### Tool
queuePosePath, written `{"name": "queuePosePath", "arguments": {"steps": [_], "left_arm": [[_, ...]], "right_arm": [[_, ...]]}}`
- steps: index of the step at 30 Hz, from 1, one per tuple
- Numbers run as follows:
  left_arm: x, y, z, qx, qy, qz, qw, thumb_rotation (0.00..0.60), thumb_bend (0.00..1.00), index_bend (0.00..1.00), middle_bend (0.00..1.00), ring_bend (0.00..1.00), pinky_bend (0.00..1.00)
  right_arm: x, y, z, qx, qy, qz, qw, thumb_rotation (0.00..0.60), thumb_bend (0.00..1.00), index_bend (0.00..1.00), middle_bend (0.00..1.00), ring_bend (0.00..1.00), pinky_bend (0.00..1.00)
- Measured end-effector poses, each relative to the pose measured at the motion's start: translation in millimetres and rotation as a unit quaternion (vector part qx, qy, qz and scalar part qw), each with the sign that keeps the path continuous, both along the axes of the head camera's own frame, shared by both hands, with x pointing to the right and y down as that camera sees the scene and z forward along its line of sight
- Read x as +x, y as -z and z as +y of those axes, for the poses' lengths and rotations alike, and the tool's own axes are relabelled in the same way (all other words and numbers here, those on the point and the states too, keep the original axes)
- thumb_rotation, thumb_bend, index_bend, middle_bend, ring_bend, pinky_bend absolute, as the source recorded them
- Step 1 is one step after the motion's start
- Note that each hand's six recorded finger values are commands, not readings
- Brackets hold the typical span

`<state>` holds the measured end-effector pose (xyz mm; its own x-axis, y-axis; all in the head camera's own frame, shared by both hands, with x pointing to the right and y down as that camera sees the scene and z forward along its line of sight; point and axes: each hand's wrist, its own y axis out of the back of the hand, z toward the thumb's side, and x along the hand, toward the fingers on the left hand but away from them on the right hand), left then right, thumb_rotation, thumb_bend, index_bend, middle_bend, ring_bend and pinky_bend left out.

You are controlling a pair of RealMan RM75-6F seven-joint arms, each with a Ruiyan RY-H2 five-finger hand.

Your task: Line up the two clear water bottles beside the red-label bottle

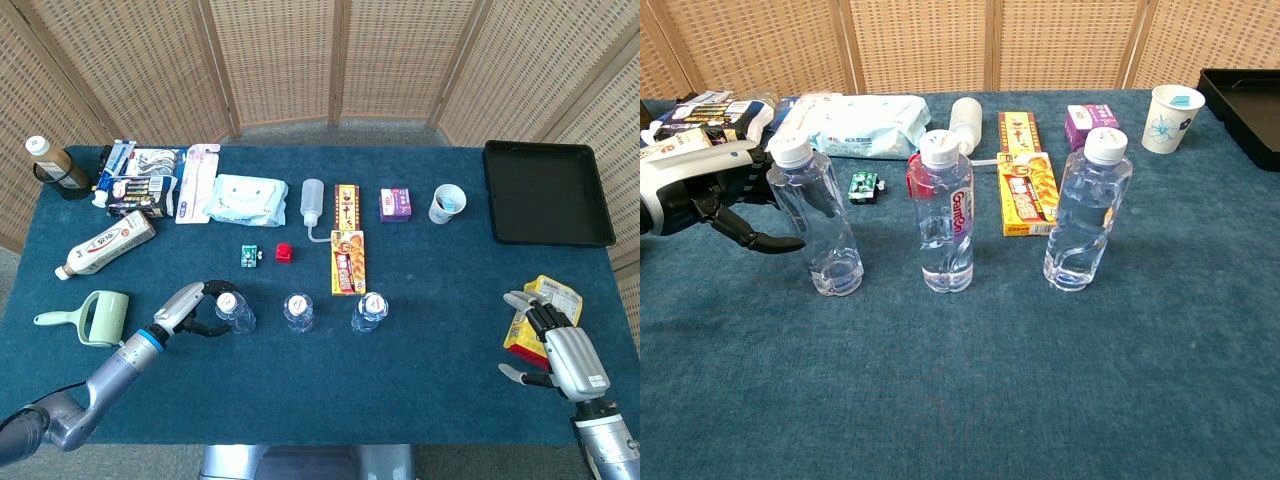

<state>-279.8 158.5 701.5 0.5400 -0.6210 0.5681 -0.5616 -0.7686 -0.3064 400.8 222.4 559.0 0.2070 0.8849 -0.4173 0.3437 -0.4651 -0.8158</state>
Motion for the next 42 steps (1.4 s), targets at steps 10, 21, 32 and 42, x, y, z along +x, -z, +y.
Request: {"name": "queuePosePath", "arguments": {"steps": [10, 21, 32, 42], "left_arm": [[1, -4, 4, 0.01, -0.017, -0.02, 0.9996, 0.6, 0.28, 0.42, 0.34, 0.23, 0.33], [-6, 2, 3, 0.016, -0.024, -0.011, 0.9995, 0.6, 0.26, 0.02, 0.0, 0.0, 0.21], [-20, 9, -4, 0.052, -0.013, -0.021, 0.9984, 0.6, 0.26, 0.02, 0.0, 0.0, 0.19], [-46, 22, -9, 0.059, 0.01, -0.022, 0.998, 0.6, 0.25, 0.0, 0.0, 0.0, 0.18]], "right_arm": [[0, 0, 0, 0.001, 0.001, 0.001, 1.0, 0.6, 0.03, 0.14, 0.14, 0.12, 0.16], [-1, 0, 0, 0.0, 0.002, 0.001, 1.0, 0.6, 0.03, 0.14, 0.14, 0.12, 0.16], [-2, 0, 0, -0.001, 0.004, 0.001, 1.0, 0.6, 0.03, 0.14, 0.14, 0.12, 0.16], [-1, 2, 1, 0.002, 0.003, 0.0, 1.0, 0.6, 0.03, 0.14, 0.14, 0.12, 0.16]]}}
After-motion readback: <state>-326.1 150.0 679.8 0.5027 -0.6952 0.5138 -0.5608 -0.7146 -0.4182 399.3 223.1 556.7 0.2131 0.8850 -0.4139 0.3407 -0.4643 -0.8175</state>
